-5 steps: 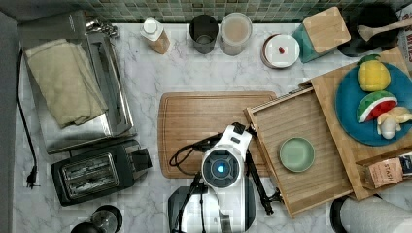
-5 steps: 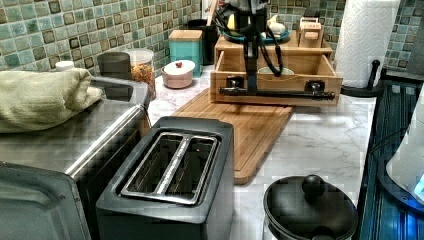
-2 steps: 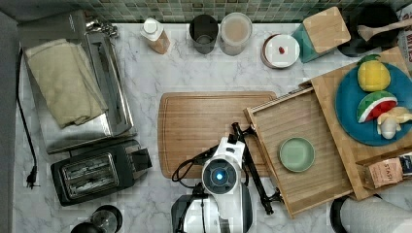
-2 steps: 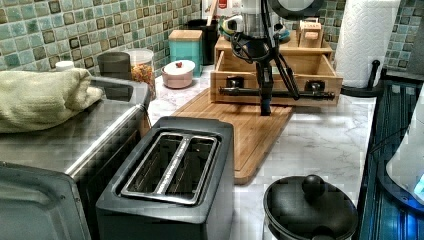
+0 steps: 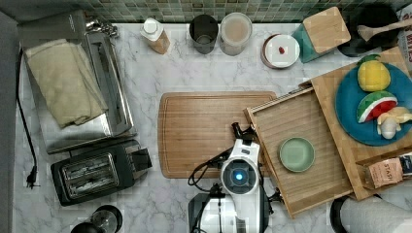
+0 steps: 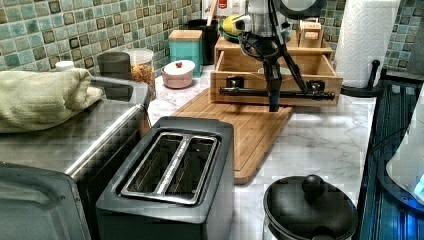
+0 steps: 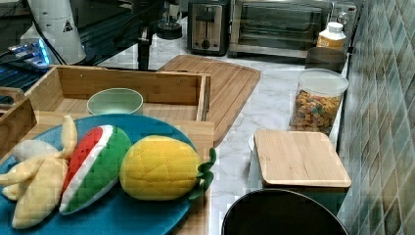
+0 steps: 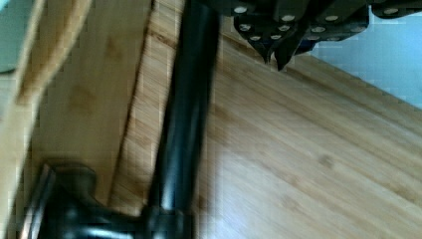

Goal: Close the drawer.

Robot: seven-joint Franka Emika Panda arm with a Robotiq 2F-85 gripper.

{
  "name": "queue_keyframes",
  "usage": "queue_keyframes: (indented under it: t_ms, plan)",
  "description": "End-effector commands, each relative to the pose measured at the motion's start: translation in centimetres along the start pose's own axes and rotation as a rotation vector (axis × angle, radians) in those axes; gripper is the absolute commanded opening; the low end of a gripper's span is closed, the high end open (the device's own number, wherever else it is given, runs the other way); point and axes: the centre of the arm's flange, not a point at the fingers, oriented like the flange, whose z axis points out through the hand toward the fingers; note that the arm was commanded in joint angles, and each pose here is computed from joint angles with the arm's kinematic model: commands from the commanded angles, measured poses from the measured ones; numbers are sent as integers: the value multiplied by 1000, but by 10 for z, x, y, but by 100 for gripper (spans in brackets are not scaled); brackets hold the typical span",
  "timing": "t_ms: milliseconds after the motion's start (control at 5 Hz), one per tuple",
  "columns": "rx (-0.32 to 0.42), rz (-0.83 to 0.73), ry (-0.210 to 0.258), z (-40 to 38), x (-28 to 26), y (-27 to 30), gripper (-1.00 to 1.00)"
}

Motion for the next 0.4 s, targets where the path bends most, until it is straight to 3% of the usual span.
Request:
queue_keyframes:
  t_ms: [200, 400]
  plan:
    - [-6, -84, 46, 6, -11, 78, -100]
    - [-31, -51, 80, 0, -13, 111, -100]
